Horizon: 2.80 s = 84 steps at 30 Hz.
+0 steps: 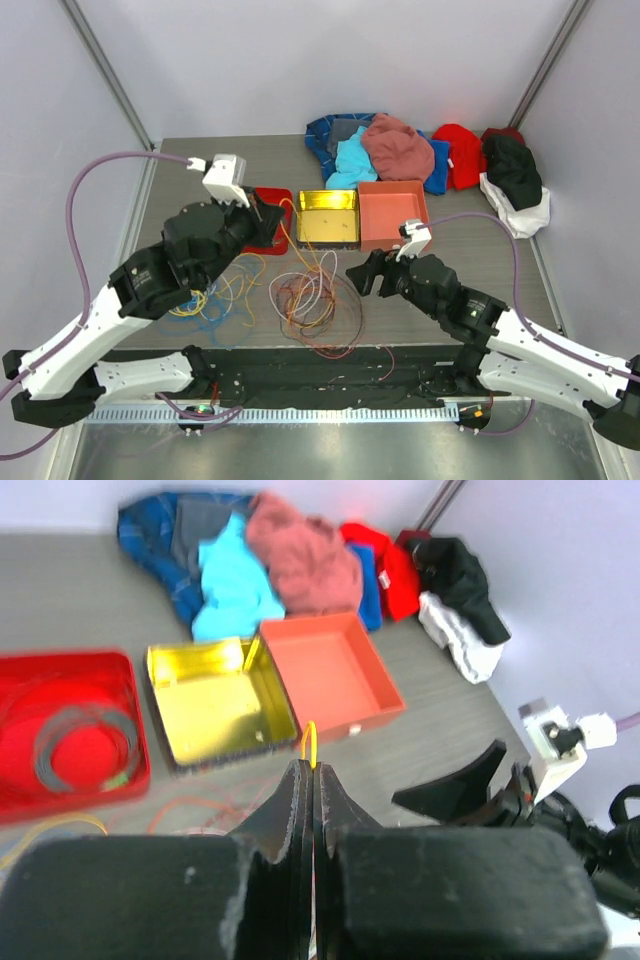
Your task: Untangle the cables
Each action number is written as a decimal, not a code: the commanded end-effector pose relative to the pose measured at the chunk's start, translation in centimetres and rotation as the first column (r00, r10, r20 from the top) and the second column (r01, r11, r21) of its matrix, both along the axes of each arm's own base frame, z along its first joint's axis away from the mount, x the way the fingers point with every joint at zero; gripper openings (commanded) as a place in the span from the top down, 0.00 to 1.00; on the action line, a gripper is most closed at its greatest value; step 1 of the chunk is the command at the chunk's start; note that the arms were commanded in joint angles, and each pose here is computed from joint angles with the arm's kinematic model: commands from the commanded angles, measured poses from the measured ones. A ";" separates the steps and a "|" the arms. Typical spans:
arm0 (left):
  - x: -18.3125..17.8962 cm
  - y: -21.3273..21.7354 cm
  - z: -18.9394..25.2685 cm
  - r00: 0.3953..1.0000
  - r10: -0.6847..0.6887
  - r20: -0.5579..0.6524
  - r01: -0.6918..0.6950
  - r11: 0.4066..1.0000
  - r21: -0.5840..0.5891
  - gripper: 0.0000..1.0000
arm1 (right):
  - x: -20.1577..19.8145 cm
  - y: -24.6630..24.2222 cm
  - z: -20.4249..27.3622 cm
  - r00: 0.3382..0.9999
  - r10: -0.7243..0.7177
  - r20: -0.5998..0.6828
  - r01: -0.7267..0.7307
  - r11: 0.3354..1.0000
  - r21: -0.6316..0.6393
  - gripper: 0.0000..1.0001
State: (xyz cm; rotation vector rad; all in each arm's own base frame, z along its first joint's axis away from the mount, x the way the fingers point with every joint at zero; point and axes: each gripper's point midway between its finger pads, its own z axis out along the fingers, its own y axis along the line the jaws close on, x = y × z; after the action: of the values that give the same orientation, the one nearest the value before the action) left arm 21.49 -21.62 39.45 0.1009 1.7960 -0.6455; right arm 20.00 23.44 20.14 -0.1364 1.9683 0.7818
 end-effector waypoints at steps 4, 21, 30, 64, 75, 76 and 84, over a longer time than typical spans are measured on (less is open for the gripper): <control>0.3 -0.2 8.8 0.982 -0.039 0.185 0.042 0.999 -0.013 1.00 | 0.4 0.9 3.6 0.998 0.006 0.069 -0.013 0.996 0.093 0.16; -0.1 -0.9 13.8 0.959 -0.092 0.268 0.102 0.995 -0.024 1.00 | 1.8 4.8 8.5 0.984 0.058 0.168 -0.094 0.972 0.213 0.16; 0.0 -1.3 13.5 0.960 -0.098 0.261 0.104 0.994 -0.010 1.00 | 3.3 6.7 6.7 0.991 0.071 0.113 -0.084 0.990 0.114 0.47; -0.2 0.5 18.5 0.934 -0.038 0.355 0.067 0.995 -0.069 1.00 | 3.3 0.3 -3.7 0.976 -0.209 -0.059 0.210 0.977 0.022 0.99; -1.6 3.9 27.4 0.846 0.071 0.529 0.052 0.976 -0.214 1.00 | -1.6 -5.7 -16.0 0.886 -0.342 -0.313 0.344 0.938 -0.051 0.99; -1.9 4.4 28.5 0.836 0.083 0.542 0.056 0.970 -0.236 1.00 | -1.7 -6.1 -16.5 0.880 -0.356 -0.315 0.353 0.933 -0.068 0.99; -1.1 2.2 28.6 0.836 0.048 0.546 0.087 0.972 -0.219 1.00 | -2.1 -6.9 -17.5 0.870 -0.375 -0.320 0.361 0.927 -0.104 0.99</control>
State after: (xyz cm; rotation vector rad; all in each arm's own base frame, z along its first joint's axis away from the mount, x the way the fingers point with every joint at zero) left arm 19.76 -18.03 68.14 0.0942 1.1593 -0.7640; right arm 17.15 16.68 1.91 0.3124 2.2891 0.5338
